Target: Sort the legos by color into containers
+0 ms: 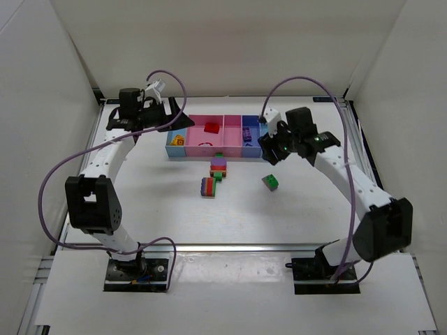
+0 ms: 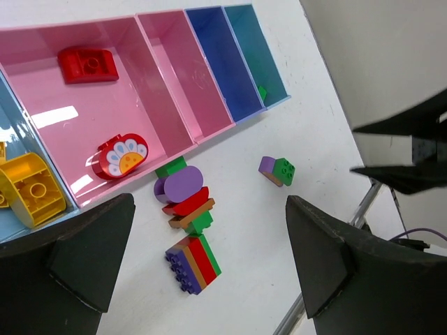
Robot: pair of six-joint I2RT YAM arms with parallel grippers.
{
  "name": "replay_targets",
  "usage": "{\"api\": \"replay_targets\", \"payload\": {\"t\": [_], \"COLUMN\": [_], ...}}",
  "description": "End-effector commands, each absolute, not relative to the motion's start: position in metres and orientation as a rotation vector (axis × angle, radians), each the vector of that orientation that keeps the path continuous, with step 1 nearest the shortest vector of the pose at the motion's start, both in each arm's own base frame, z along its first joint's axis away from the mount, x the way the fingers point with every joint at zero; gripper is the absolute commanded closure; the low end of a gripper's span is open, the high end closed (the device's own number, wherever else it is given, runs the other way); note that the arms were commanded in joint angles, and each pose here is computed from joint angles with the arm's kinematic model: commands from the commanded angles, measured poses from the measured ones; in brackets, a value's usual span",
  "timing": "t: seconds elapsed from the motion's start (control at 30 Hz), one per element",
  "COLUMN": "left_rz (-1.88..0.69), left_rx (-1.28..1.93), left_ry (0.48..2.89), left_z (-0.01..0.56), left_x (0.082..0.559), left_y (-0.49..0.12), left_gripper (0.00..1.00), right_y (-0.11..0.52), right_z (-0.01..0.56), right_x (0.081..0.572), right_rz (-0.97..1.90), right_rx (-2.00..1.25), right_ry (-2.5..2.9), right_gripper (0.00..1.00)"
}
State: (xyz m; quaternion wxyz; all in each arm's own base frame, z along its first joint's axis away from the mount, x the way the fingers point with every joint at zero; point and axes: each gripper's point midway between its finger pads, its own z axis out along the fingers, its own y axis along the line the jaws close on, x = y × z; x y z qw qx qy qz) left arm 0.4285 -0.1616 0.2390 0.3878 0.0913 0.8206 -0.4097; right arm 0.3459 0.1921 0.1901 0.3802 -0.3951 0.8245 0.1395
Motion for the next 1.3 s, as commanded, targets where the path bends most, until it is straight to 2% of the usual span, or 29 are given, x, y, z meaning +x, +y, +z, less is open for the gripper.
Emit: {"api": "replay_targets", "payload": {"t": [0.0,0.13,0.3,0.5,0.77,1.27], "left_rz": [-0.999,-1.003,-0.992,-0.988,-0.989,-0.993], "left_rx": [0.276,0.263,0.268,0.267,0.258,0.254], "left_ry": [2.025,2.02,2.015,2.019,2.038,2.047], "left_z": [0.262,0.264,0.266,0.264,0.256,0.254], "left_x": [0.419,0.42,0.42,0.42,0.424,0.428], "left_y": [-0.159,-0.159,-0.158,-0.158,-0.158,-0.157], "left_gripper": [0.01,0.0,0.01,0.01,0.01,0.01], "right_y": [0.178,0.169,0.164,0.169,0.167,0.177], "right_z": [0.154,0.12,0.099,0.095,0.084,0.071], "right_x": [0.294,0.267,0.267,0.285,0.299,0.321], "right_rz": [0.408,0.44,0.42,0.395,0.337,0.34], "right_rx": [-1.093,-1.101,-1.066,-1.014,-1.008,-1.018], "right_ry": [2.24,2.331,2.417,2.442,2.468,2.481], "right_gripper": [0.37,0.35,0.34,0.35,0.3,0.29]}}
